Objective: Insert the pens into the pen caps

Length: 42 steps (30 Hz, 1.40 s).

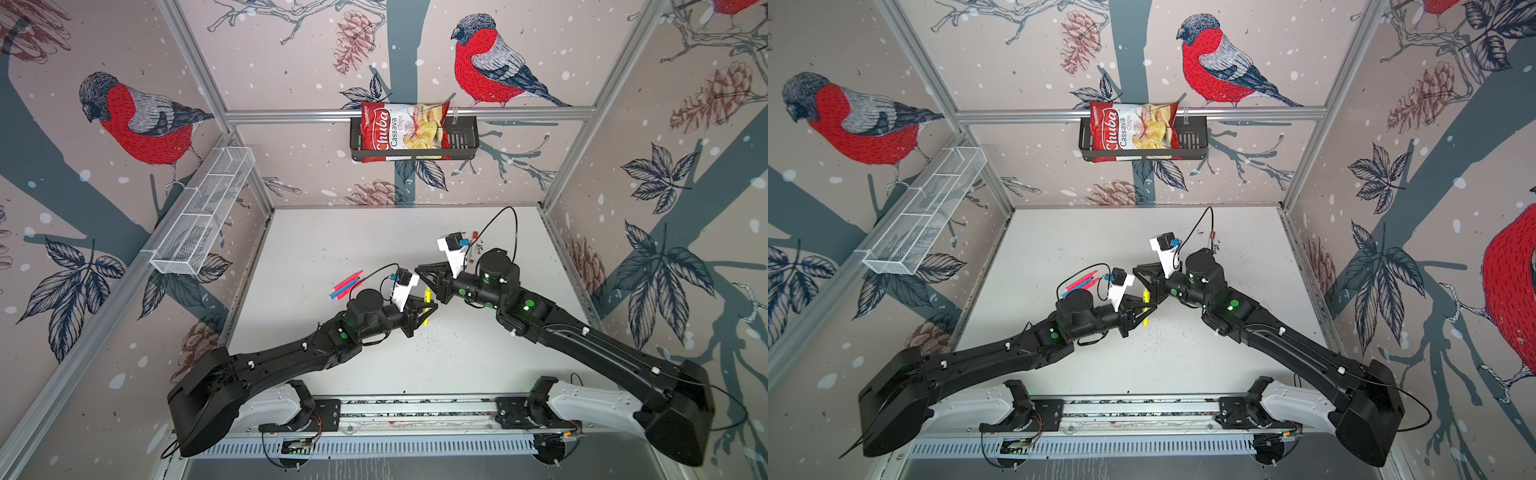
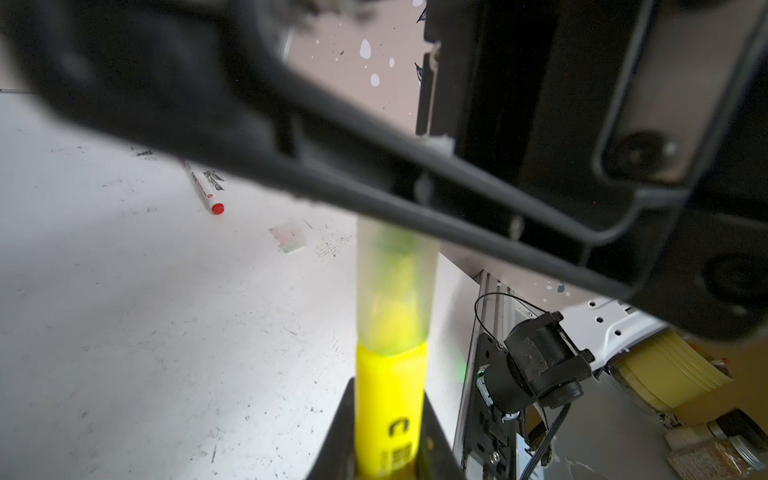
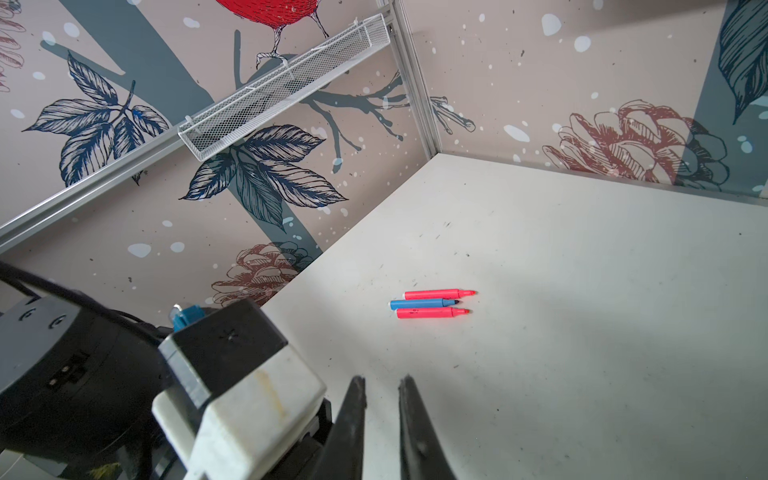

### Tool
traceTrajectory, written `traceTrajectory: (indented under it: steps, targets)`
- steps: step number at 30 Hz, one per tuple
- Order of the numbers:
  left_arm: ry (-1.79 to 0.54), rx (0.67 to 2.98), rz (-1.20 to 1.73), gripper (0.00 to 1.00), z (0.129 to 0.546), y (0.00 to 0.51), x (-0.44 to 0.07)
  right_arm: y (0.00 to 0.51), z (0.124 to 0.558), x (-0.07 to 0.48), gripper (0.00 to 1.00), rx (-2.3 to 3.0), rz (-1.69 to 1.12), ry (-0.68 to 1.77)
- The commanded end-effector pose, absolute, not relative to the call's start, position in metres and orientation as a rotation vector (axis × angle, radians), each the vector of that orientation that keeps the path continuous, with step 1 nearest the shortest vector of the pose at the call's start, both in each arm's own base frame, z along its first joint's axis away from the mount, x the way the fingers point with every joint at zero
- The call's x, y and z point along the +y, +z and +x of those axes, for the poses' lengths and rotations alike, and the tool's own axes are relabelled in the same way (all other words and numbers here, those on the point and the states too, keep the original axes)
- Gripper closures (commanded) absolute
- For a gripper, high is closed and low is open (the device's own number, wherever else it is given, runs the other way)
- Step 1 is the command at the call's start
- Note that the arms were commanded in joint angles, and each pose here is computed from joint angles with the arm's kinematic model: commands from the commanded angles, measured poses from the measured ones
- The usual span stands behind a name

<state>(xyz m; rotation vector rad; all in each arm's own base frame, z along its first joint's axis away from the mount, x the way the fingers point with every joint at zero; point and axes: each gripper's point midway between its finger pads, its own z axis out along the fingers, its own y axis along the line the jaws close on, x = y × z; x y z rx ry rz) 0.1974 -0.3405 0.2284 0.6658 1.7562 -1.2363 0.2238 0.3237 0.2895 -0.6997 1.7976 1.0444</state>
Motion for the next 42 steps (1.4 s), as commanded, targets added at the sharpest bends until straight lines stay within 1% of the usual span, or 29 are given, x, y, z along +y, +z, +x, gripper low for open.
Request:
traceTrajectory:
  steps: [1, 5, 14, 17, 20, 21, 22, 23, 26, 27, 28, 31, 36, 40, 42]
  targets:
    - [-1.305, 1.462, 0.567, 1.00, 0.206, 0.301, -0.334, 0.232, 0.204, 0.319, 1.00, 2.014, -0.772, 1.017]
    - [-1.322, 1.440, 0.547, 1.00, 0.209, 0.307, -0.327, 0.212, 0.196, 0.321, 1.00, 2.069, -0.788, 1.022]
    - [-1.314, 1.401, 0.507, 1.00, 0.217, 0.317, -0.314, 0.190, 0.176, 0.326, 1.00, 2.116, -0.797, 1.052]
    - [-1.307, 1.409, 0.507, 1.00, 0.219, 0.315, -0.314, 0.192, 0.179, 0.324, 1.00, 2.115, -0.781, 1.032]
    - [-1.283, 1.442, 0.511, 1.00, 0.221, 0.304, -0.315, 0.209, 0.190, 0.320, 1.00, 2.072, -0.752, 0.981]
    - [-1.276, 1.457, 0.509, 1.00, 0.223, 0.299, -0.315, 0.219, 0.196, 0.318, 0.95, 2.049, -0.736, 0.956]
    - [-1.270, 1.474, 0.509, 1.00, 0.224, 0.293, -0.315, 0.227, 0.202, 0.315, 0.87, 2.029, -0.716, 0.937]
    - [-1.267, 1.491, 0.509, 1.00, 0.224, 0.287, -0.315, 0.239, 0.209, 0.312, 0.77, 2.003, -0.693, 0.927]
    - [-1.260, 1.531, 0.504, 1.00, 0.223, 0.272, -0.313, 0.275, 0.218, 0.307, 0.54, 1.898, -0.693, 0.955]
    - [-1.255, 1.541, 0.496, 1.00, 0.223, 0.268, -0.310, 0.286, 0.219, 0.306, 0.50, 1.860, -0.697, 0.959]
    - [-1.251, 1.549, 0.491, 1.00, 0.222, 0.264, -0.308, 0.295, 0.219, 0.305, 0.49, 1.827, -0.699, 0.960]
    - [-1.222, 1.570, 0.482, 1.00, 0.221, 0.257, -0.302, 0.309, 0.219, 0.301, 0.48, 1.775, -0.701, 0.956]
    - [-1.177, 1.586, 0.484, 1.00, 0.222, 0.254, -0.297, 0.304, 0.211, 0.304, 0.50, 1.780, -0.750, 1.008]
    - [-1.166, 1.590, 0.498, 1.00, 0.224, 0.254, -0.299, 0.298, 0.200, 0.314, 0.53, 1.784, -0.821, 1.075]
    - [-1.170, 1.590, 0.502, 1.00, 0.224, 0.254, -0.301, 0.295, 0.197, 0.319, 0.57, 1.788, -0.845, 1.089]
